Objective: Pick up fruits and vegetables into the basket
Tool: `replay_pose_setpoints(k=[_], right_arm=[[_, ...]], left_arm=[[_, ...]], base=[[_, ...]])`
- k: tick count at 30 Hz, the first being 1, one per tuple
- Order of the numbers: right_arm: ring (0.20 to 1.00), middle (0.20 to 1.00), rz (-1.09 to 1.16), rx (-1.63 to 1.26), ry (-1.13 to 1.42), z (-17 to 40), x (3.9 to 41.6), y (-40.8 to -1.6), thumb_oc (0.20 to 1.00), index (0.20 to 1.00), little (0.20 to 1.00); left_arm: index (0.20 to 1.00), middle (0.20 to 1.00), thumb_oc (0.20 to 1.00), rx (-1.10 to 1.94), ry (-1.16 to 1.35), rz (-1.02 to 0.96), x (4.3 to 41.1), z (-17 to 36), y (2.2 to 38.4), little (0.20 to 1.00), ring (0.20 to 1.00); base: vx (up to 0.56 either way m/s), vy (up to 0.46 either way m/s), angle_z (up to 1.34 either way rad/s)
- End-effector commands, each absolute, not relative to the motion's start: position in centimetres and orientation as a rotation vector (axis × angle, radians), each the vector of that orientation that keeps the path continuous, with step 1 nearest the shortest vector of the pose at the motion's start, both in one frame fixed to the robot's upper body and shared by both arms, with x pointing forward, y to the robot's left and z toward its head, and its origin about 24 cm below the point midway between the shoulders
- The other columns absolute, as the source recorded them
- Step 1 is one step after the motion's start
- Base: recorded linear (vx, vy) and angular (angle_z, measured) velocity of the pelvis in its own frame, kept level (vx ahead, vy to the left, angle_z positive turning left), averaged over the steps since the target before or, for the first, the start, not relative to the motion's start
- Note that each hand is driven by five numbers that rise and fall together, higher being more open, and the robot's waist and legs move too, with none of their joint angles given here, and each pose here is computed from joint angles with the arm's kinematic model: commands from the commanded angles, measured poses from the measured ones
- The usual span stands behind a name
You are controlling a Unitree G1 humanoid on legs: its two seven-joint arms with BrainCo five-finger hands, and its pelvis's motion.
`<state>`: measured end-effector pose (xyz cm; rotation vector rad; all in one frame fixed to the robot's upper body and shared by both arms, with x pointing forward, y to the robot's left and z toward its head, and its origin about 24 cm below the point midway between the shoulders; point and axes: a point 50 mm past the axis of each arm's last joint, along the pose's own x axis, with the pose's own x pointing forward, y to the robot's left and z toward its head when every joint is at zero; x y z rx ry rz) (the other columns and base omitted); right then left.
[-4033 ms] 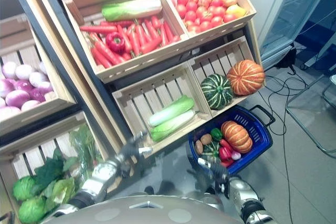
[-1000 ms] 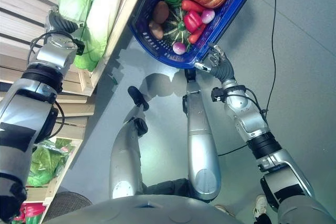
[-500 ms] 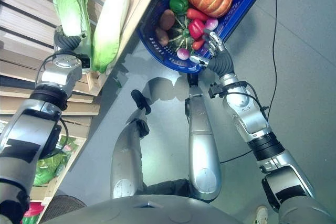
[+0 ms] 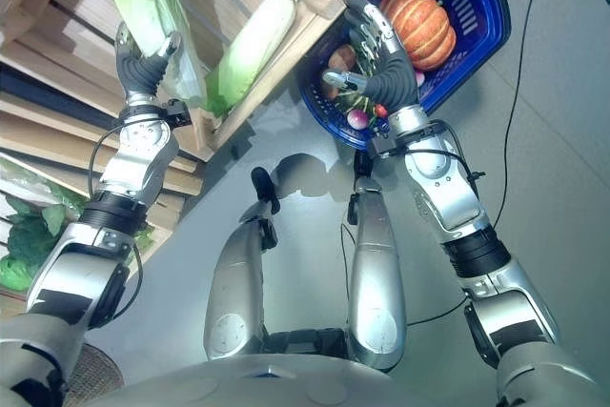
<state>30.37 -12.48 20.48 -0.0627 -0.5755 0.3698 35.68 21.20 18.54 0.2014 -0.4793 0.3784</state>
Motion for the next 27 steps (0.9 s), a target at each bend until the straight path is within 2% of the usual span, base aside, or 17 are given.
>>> replay_pose_setpoints(k=[1, 11, 17, 27], right_arm=[[1.000, 1.000, 0.482, 0.069, -0.732, 23.7, 28.5, -10.4, 1.000, 1.000, 1.000], [1.000, 1.000, 0.580, 0.274, -0.763, 26.5, 27.9, -7.5, 1.000, 1.000, 1.000], [1.000, 1.000, 0.567, 0.349, -0.792, 27.7, 27.5, -7.3, 1.000, 1.000, 1.000], [1.000, 1.000, 0.458, 0.490, -0.724, 27.0, 28.4, -8.2, 1.000, 1.000, 1.000]], left_arm=[[0.200, 0.200, 0.200, 0.250, -0.784, 0.354, 34.0, 23.3, 20.7, 0.200, 0.200], [0.200, 0.200, 0.200, 0.441, -1.058, 0.183, 32.1, 26.4, 16.6, 0.200, 0.200], [0.200, 0.200, 0.200, 0.640, -1.144, 0.148, 31.6, 27.0, 15.4, 0.200, 0.200], [0.200, 0.200, 0.200, 0.776, -1.240, 0.143, 30.9, 26.4, 14.2, 0.200, 0.200]], base=[[0.00, -0.073, 0.05], [0.00, -0.052, 0.10], [0.00, -0.011, 0.07], [0.01, -0.001, 0.02]])
